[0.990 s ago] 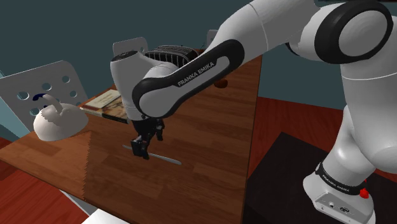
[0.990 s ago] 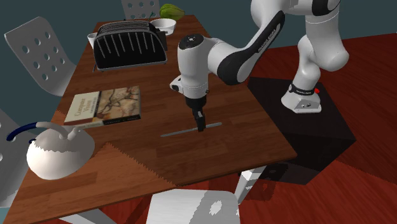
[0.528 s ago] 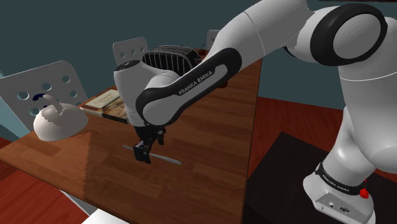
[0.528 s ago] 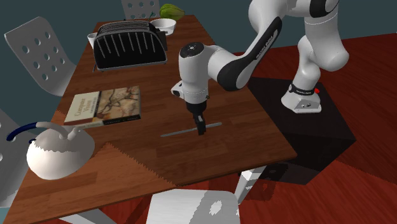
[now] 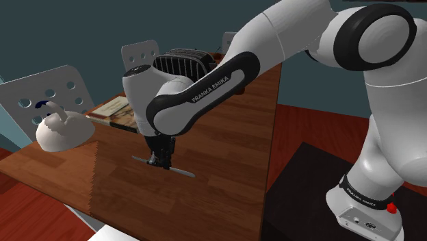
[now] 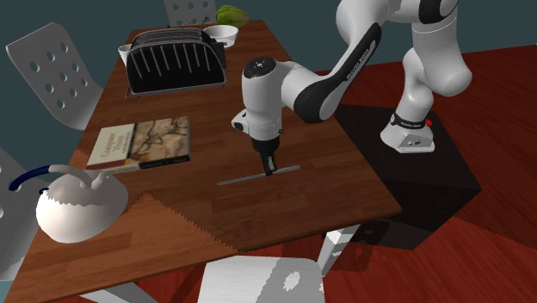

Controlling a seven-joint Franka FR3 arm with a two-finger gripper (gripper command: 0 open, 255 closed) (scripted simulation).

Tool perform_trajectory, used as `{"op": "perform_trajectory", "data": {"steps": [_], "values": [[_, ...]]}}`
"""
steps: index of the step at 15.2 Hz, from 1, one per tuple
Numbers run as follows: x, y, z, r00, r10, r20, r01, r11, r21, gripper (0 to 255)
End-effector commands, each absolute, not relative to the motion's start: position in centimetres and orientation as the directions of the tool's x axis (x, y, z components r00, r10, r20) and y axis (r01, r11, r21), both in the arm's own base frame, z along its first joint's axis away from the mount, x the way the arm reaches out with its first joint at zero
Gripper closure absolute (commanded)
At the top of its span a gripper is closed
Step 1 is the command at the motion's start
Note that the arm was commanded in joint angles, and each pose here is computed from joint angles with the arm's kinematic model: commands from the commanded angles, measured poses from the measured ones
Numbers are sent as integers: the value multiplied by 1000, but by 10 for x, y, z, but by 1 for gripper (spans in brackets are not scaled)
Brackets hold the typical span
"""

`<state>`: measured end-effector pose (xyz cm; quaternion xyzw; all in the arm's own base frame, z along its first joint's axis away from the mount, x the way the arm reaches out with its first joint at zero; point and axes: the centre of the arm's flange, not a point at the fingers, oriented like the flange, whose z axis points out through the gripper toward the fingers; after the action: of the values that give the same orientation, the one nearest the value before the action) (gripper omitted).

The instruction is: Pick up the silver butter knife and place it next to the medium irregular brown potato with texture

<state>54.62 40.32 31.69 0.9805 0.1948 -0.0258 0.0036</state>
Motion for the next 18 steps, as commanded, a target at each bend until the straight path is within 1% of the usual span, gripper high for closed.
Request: {"op": "perform_trajectory", "data": {"steps": [1, 6, 18], "values": [[546, 403, 317, 923, 382, -52, 382, -924, -3, 255], [546, 403, 317, 923, 382, -52, 382, -924, -3, 255], [546, 403, 380, 923, 382, -52, 382, -924, -3, 255]]}}
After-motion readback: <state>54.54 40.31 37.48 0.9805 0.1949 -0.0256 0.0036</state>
